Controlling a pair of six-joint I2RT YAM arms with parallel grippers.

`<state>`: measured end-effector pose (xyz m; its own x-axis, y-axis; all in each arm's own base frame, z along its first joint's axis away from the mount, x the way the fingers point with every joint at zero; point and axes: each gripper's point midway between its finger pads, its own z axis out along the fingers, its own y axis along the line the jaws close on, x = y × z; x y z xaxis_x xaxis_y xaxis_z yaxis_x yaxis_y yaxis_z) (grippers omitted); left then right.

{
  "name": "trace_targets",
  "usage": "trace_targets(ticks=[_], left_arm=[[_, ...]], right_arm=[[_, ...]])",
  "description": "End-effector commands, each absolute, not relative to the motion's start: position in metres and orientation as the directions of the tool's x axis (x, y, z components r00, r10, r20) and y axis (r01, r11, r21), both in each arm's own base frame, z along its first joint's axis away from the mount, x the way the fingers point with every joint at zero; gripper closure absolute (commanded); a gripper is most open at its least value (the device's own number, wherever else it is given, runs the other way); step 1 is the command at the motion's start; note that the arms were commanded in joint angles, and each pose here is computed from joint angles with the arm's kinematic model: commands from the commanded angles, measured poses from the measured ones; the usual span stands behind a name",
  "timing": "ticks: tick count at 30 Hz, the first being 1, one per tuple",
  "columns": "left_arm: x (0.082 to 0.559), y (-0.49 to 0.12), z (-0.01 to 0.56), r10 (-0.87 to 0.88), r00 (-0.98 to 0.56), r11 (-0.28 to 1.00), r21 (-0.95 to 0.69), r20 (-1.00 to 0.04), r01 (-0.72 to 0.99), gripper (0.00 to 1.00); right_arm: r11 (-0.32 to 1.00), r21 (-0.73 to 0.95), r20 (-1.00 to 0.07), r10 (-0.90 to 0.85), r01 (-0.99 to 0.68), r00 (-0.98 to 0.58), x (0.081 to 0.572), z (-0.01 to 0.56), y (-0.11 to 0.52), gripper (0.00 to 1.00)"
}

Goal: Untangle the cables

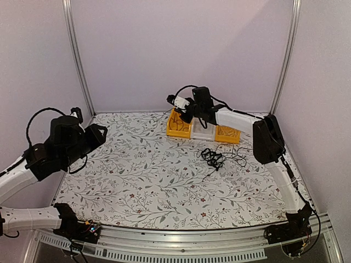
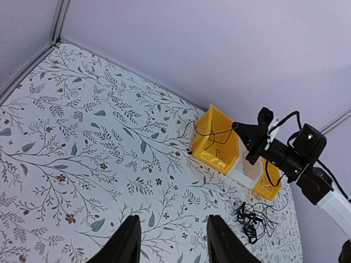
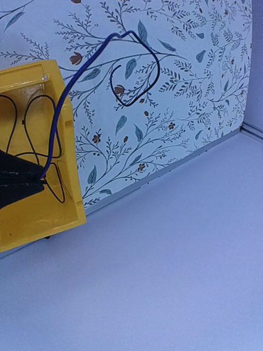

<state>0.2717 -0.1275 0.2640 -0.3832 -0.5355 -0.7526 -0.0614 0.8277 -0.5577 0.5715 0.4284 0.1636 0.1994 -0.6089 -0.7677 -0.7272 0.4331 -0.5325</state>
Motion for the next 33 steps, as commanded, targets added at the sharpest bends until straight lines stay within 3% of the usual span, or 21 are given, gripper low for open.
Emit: trace_targets(ticks=[1, 6, 18, 27, 33], left_arm=[[0.266, -0.123, 0.276, -0.550, -0.373, 0.821, -0.565, -0.747, -0.078, 0.57], [0.270, -0.129, 0.276, -0.534, -0.387, 0.831, -0.551, -0.752, -0.076, 0.58], [0.284, -0.153, 0.263, -0.516, -0.409, 0.830, -0.557, -0.753, -0.022, 0.58], [0.285, -0.153, 0.266, -0.503, -0.397, 0.838, -0.545, -0.768, -0.006, 0.58], [0.281, -0.151, 0.265, -0.503, -0.399, 0.838, -0.546, -0.767, -0.006, 0.58]], right_arm=[[0.462, -0.566, -0.728, -0.669, -0.683, 0.151, 0.599, 0.123, 0.408, 1.00], [0.531, -0.464, -0.809, -0.580, -0.709, 0.095, 0.603, 0.141, 0.398, 1.00], [0.521, -0.398, -0.890, -0.420, -0.755, 0.180, 0.567, 0.254, 0.404, 1.00], [0.534, -0.384, -0.898, -0.404, -0.753, 0.172, 0.566, 0.268, 0.395, 1.00], [0.555, -0.419, -0.874, -0.460, -0.719, 0.154, 0.578, 0.247, 0.387, 1.00]])
